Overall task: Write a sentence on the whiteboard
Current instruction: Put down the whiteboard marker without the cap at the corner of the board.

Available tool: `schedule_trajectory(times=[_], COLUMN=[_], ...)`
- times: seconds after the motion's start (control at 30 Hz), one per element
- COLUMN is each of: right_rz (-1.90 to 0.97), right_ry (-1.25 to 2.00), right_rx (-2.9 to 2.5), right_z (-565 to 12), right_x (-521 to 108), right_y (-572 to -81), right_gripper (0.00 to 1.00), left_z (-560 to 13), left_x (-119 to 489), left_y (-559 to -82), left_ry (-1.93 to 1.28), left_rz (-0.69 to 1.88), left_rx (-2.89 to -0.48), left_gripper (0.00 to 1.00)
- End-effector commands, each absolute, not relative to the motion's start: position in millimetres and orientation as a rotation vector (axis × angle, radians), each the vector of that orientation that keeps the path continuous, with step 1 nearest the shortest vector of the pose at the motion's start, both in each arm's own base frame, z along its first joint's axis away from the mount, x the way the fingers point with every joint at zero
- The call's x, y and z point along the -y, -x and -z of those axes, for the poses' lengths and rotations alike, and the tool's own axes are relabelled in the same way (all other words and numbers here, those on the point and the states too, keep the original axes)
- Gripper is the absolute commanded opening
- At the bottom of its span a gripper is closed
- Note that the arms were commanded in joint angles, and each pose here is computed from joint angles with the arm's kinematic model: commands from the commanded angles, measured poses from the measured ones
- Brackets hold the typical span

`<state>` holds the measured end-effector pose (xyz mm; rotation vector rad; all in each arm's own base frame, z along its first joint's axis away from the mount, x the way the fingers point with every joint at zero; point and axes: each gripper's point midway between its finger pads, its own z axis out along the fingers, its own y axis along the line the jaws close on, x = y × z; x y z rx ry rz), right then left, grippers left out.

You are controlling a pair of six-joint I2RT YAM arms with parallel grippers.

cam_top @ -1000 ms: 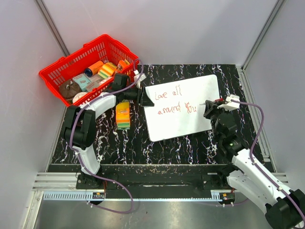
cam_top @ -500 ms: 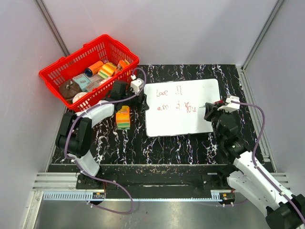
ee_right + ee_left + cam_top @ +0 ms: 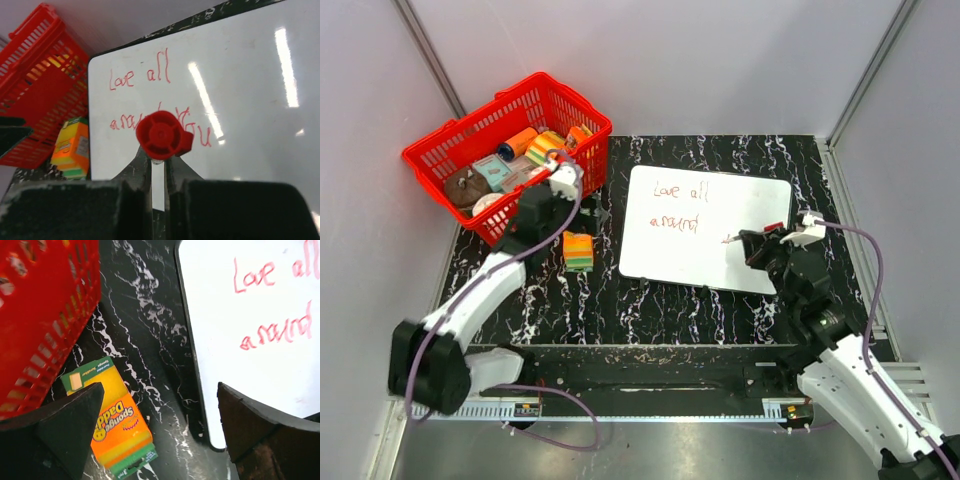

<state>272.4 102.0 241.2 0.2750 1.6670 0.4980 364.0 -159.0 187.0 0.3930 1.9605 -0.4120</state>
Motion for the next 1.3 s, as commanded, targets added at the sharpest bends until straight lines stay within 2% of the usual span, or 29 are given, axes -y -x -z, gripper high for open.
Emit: schedule_trajectory(times=[0.0,0.23,0.47,0.57,0.6,0.73,0.93,1.1,1.17,1.2,1.27], right_rz=[-0.844,-1.273,-1.265,-1.224,-1.214,-1.176,-1.187,-1.18,-1.178,-1.19,-1.206], right_ry=[-0.28,-0.536,-0.75,-0.818,-0.841,-0.956,-0.993,-0.914,-0.888,-0.853,-0.81], right_rx=[-1.806,-1.985,-2.066,-2.091,-2.1,-2.133,-2.115,-2.085,-2.077,-2.053,-2.03], right_z=[-223.5,-152.9,-101.3,-87.7,-83.6,-60.9,-62.3,-87.6,-94.8,-104.2,-112.4], right_x=[-144.7,-177.5,-164.0,-158.8,-157.7,-155.7,-159.7,-162.4,-163.2,-164.8,-167.4], right_y=[-238.6,-188.5,-167.6,-166.7,-166.7,-170.0,-180.9,-191.3,-194.0,-197.4,-200.8], right_gripper=[0.0,0.03,0.1,0.23,0.32,0.5,0.69,0.78,0.95,0.99,1.0], left_z=[-221.4,-243.6,-258.0,-265.5,-267.8,-276.4,-278.7,-281.7,-281.5,-281.4,-279.9], left_x=[139.6,125.3,121.9,119.0,118.4,116.8,117.6,119.4,121.1,121.7,123.7], left_y=[-342.0,-302.6,-285.6,-281.9,-281.1,-278.7,-277.6,-275.9,-275.1,-275.2,-274.5], left_ry=[-0.113,0.13,0.146,0.137,0.13,0.112,0.086,0.073,0.065,0.061,0.052], left_rz=[0.46,0.593,0.613,0.601,0.597,0.588,0.577,0.588,0.598,0.599,0.609], left_rx=[-1.862,-1.779,-1.791,-1.776,-1.771,-1.755,-1.771,-1.767,-1.767,-1.767,-1.772], left_gripper=[0.99,0.99,0.99,0.99,0.99,0.99,0.99,0.99,0.99,0.99,0.99])
